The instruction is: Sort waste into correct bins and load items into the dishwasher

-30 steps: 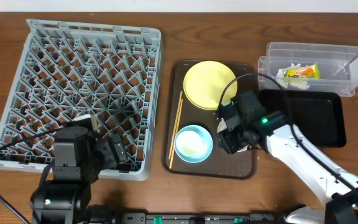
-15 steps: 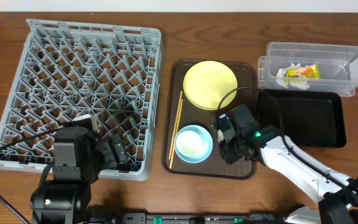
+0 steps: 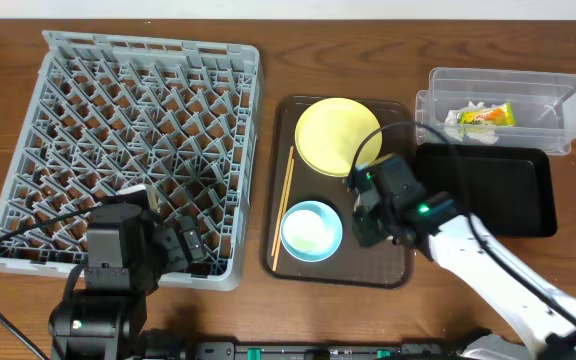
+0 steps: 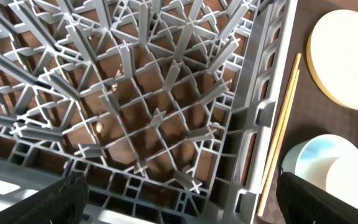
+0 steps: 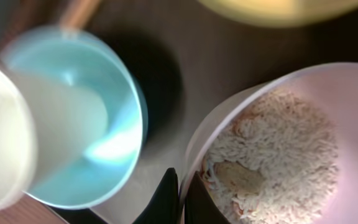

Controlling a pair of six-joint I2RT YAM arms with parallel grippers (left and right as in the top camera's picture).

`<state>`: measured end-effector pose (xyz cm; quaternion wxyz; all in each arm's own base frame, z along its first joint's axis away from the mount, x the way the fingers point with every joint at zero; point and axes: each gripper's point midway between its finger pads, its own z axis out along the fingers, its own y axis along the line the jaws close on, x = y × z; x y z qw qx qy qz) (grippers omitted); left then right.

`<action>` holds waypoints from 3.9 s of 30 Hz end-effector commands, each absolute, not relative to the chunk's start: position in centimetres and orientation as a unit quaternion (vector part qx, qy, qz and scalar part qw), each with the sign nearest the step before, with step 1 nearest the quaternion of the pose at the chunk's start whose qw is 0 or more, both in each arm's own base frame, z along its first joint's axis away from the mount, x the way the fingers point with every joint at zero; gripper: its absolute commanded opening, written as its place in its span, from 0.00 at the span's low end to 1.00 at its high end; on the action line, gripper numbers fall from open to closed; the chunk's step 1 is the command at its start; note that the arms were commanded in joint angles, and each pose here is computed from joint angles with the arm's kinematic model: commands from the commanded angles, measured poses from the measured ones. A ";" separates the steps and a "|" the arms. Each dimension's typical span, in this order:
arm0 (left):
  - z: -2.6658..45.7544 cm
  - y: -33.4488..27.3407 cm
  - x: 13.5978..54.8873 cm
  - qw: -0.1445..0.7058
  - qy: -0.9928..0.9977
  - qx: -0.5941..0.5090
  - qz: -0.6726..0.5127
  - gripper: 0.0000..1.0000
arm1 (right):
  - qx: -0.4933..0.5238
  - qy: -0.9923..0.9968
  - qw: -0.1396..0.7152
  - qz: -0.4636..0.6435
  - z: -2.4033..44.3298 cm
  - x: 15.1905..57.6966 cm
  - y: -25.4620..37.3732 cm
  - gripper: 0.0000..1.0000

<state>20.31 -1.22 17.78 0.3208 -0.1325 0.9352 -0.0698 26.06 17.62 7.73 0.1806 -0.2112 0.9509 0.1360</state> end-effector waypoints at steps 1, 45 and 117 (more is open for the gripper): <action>18.4 -1.1 20.4 0.327 0.932 -0.137 -0.070 0.96 | -0.120 0.944 0.257 0.167 13.5 29.4 16.3 0.01; 18.4 -1.1 20.4 0.327 0.932 -0.137 -0.070 0.96 | 0.250 0.670 0.309 0.627 15.6 33.1 -9.8 0.01; 18.4 -1.1 20.4 0.327 0.932 -0.137 -0.070 0.96 | -0.251 0.887 0.367 0.123 16.5 42.4 20.7 0.01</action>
